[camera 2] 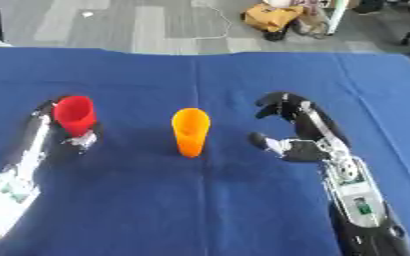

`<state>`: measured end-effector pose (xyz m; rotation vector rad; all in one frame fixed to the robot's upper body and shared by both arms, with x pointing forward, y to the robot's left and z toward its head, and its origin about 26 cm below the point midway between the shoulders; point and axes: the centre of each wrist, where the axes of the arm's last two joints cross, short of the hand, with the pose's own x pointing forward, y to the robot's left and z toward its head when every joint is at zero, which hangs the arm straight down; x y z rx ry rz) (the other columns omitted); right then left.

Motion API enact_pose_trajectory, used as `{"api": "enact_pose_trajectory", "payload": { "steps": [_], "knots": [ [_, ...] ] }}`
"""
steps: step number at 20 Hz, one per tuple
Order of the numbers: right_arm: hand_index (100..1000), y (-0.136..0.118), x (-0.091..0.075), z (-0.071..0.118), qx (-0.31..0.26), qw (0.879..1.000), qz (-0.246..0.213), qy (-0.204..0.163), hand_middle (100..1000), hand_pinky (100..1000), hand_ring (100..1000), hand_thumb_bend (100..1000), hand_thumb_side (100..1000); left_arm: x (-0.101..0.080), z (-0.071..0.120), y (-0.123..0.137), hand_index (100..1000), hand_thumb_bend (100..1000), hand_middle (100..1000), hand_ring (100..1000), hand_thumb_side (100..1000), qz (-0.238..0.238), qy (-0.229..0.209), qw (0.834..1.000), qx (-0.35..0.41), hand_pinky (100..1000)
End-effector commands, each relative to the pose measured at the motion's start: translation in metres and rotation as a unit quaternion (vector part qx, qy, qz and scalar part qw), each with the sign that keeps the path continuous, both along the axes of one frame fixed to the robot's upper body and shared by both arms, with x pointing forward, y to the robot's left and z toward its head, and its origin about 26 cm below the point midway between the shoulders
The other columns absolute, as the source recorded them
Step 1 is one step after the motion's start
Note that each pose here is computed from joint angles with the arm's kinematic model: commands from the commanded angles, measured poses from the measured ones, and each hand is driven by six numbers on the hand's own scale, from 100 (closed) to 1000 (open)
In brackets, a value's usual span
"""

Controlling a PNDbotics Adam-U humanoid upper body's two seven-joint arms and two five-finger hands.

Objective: Pour the contents of one cup into another cup.

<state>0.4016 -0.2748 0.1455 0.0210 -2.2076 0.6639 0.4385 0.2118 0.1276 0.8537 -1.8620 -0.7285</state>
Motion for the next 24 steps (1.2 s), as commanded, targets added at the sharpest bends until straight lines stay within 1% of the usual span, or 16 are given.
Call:
{"api": "enact_pose_trajectory", "payload": {
  "steps": [1, 9, 11, 13, 14, 19, 24],
  "knots": [
    [712, 0.0000, 0.0014, 0.0099, -0.001, 1.000, 0.004, -0.014, 668, 763, 631, 640, 337, 0.0030, 0.0059, 0.0025, 939, 530, 794, 790, 669, 0.003, -0.008, 1.000, 0.007, 738],
    [712, 0.0003, 0.0020, 0.0100, -0.001, 1.000, 0.005, -0.015, 668, 763, 630, 640, 337, 0.0067, 0.0027, 0.0051, 938, 530, 794, 790, 668, 0.012, -0.008, 1.000, 0.014, 738],
    [712, 0.0004, 0.0020, 0.0099, -0.001, 1.000, 0.005, -0.015, 668, 763, 630, 639, 338, 0.0077, 0.0031, 0.0056, 933, 526, 778, 776, 667, 0.014, -0.009, 1.000, 0.014, 734],
    [712, 0.0005, 0.0020, 0.0099, 0.000, 1.000, 0.005, -0.015, 668, 763, 631, 638, 339, 0.0085, 0.0036, 0.0058, 914, 522, 747, 743, 659, 0.016, -0.013, 1.000, 0.014, 722],
    [712, 0.0005, 0.0020, 0.0100, 0.000, 1.000, 0.005, -0.015, 668, 763, 630, 638, 340, 0.0085, 0.0037, 0.0058, 886, 505, 714, 695, 650, 0.016, -0.015, 1.000, 0.013, 707],
    [711, 0.0002, 0.0018, 0.0094, -0.001, 1.000, 0.004, -0.014, 668, 763, 630, 637, 339, 0.0083, 0.0052, 0.0049, 812, 445, 616, 594, 615, 0.019, -0.029, 0.999, 0.009, 657],
    [712, 0.0003, 0.0019, 0.0093, -0.001, 1.000, 0.005, -0.014, 668, 763, 630, 636, 340, 0.0083, 0.0077, 0.0032, 709, 373, 500, 481, 561, 0.022, -0.046, 0.999, -0.003, 567]
  ]
}}
